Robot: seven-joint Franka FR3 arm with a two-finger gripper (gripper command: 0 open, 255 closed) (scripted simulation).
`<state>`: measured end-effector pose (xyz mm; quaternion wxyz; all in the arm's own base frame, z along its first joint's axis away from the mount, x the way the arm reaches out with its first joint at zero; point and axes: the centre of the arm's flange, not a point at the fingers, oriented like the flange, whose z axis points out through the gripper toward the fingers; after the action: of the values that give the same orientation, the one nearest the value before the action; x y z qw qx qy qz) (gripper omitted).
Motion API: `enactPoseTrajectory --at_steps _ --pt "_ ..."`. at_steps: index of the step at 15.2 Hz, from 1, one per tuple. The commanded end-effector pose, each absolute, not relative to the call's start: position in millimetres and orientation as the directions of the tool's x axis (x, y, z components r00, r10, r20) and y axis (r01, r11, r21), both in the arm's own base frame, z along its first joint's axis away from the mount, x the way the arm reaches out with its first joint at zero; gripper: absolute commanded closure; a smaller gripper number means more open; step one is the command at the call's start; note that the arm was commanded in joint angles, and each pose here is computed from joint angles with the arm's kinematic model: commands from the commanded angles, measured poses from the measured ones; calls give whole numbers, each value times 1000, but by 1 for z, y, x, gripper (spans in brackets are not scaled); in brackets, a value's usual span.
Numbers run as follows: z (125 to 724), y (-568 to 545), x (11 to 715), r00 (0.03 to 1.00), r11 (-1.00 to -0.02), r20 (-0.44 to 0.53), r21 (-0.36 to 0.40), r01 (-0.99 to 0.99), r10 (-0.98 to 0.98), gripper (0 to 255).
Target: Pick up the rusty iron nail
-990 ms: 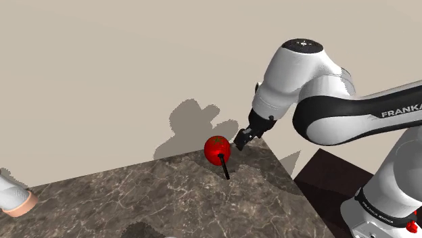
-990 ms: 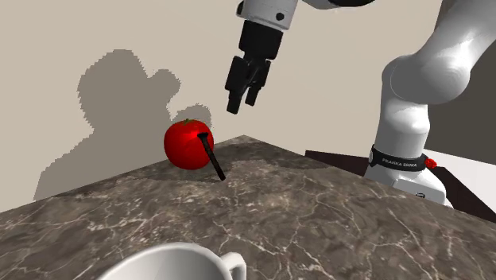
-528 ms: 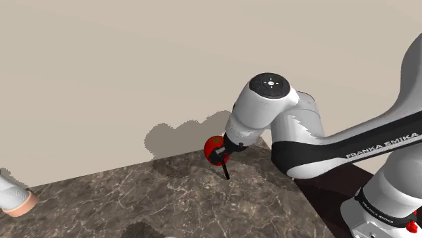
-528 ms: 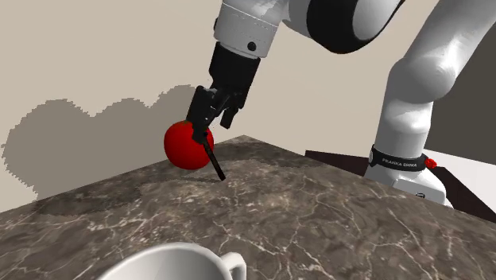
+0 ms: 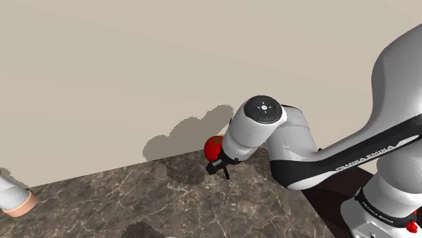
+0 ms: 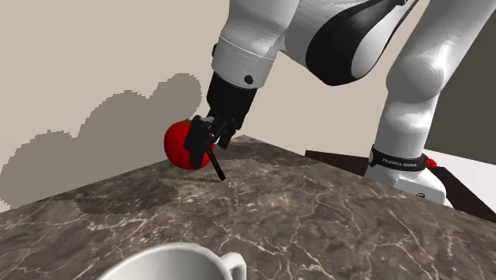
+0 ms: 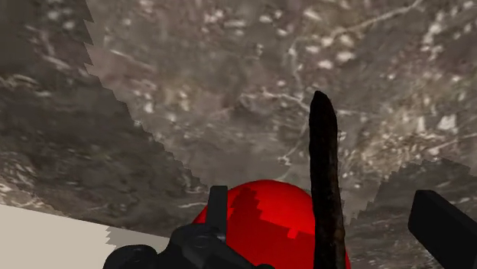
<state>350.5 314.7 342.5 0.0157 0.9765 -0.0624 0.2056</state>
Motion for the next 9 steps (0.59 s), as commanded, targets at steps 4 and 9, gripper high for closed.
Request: enactPoseTrajectory --at_steps 4,9 --pt "339 314 350 908 -992 404 4 -128 -115 255" --pt "339 315 350 908 -992 404 4 -128 -115 255"
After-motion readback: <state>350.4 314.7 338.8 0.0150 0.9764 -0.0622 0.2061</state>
